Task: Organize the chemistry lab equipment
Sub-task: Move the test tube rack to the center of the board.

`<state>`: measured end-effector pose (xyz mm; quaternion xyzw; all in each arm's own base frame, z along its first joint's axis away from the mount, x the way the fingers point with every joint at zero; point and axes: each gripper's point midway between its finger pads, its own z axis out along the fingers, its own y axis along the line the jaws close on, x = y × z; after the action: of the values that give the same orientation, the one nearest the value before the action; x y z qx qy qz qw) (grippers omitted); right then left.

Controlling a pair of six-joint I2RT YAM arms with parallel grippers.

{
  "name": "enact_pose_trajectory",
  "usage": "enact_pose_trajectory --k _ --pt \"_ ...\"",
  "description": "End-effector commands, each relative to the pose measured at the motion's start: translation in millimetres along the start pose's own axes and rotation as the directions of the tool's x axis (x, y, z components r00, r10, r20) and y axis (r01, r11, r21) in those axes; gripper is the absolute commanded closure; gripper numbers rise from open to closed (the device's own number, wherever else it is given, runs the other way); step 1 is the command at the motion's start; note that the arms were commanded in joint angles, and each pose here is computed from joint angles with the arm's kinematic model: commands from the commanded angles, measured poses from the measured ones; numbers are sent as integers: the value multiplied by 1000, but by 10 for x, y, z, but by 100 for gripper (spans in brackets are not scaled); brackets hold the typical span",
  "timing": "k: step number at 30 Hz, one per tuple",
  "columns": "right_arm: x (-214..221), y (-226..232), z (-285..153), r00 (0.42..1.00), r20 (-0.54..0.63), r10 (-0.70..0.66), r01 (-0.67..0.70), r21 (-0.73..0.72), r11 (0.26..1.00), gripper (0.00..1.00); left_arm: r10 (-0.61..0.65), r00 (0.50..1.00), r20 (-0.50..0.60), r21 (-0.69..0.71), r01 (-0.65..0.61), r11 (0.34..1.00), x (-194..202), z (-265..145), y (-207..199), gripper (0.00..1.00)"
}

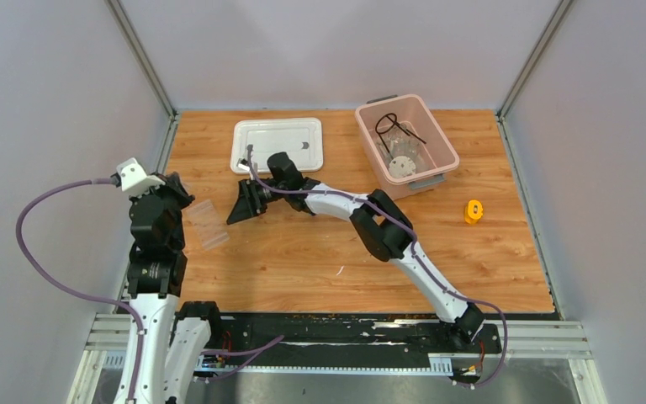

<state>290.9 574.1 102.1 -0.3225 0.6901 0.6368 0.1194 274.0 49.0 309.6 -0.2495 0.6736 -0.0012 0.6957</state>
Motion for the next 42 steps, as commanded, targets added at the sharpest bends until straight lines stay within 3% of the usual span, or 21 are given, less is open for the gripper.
enact_pose_trajectory --k 1,19,26,35,42 --pt "-258 1 156 995 96 40 -39 -10 999 45 47 999 -20 1 -47 999 5 -9 18 98" --pt "-102 -257 626 978 149 145 -143 -24 989 52 69 997 -25 -14 -69 998 81 14 71 98" --pt "-5 -257 721 975 144 168 -163 -45 986 61 69 997 -27 -14 -70 997 100 23 74 97" --pt "-46 -388 761 954 193 229 -231 -13 973 63 71 997 -27 -16 -72 997 103 31 76 97" --pt "-107 -281 755 951 202 233 -221 -77 972 83 75 997 -32 -27 -76 997 120 47 96 98"
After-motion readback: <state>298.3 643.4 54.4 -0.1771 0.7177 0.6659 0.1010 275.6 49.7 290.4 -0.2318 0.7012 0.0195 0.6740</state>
